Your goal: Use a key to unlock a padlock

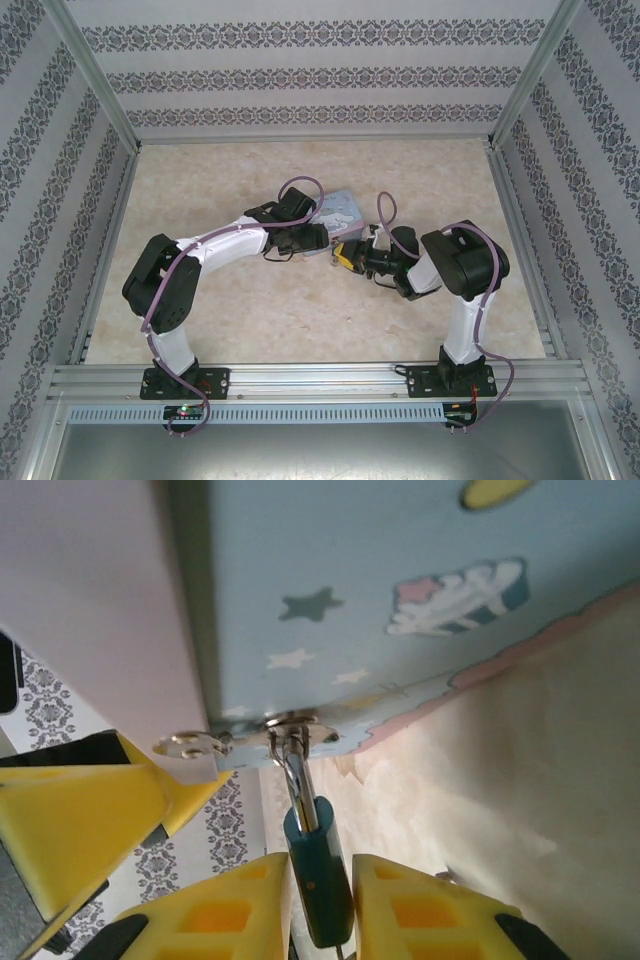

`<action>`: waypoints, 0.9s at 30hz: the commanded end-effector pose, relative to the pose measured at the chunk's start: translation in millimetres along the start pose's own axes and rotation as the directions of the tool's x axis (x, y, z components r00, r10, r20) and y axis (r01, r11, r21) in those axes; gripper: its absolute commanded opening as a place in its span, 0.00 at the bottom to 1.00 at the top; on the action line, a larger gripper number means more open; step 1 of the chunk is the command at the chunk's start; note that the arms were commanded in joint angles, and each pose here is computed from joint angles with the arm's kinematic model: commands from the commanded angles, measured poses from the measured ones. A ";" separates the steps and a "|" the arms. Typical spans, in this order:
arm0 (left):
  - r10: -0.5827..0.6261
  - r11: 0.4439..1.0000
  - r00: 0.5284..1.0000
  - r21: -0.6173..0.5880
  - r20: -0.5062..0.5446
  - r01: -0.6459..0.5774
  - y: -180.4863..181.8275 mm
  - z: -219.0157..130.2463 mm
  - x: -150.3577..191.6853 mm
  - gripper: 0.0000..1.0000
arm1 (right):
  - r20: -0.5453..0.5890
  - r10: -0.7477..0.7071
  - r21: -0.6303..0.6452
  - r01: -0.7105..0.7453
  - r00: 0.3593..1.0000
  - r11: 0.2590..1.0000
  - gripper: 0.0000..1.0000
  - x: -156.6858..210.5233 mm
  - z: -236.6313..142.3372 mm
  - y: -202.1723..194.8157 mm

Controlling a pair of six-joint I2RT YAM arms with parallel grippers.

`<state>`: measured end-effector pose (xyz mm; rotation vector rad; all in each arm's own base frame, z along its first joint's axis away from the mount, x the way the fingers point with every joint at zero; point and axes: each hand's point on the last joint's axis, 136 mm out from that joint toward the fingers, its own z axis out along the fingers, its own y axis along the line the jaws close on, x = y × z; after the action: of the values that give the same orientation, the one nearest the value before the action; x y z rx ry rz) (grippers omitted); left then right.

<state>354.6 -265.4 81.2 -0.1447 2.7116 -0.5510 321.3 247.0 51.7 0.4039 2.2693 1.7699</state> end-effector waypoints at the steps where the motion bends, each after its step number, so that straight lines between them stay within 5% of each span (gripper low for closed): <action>1: 0.010 1.000 1.000 -0.018 -0.012 -0.011 5.1 1.7 -1.9 0.74 | -0.011 -0.050 -0.025 0.049 0.999 0.998 0.24 -6.5 5.8 7.7; 20: 0.004 1.000 1.000 -0.002 -0.015 -0.004 5.0 4.4 1.2 0.74 | -0.008 -0.025 0.002 0.025 1.000 1.000 0.26 -16.5 10.5 -6.6; 27: 0.001 1.000 1.000 0.000 -0.011 -0.001 5.2 3.6 1.2 0.74 | 0.007 -0.045 0.022 0.045 0.999 0.999 0.37 -10.8 13.9 -9.5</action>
<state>353.6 -266.9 81.2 -0.1377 2.7155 -0.5629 335.1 252.0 41.7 0.3891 2.2882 1.7567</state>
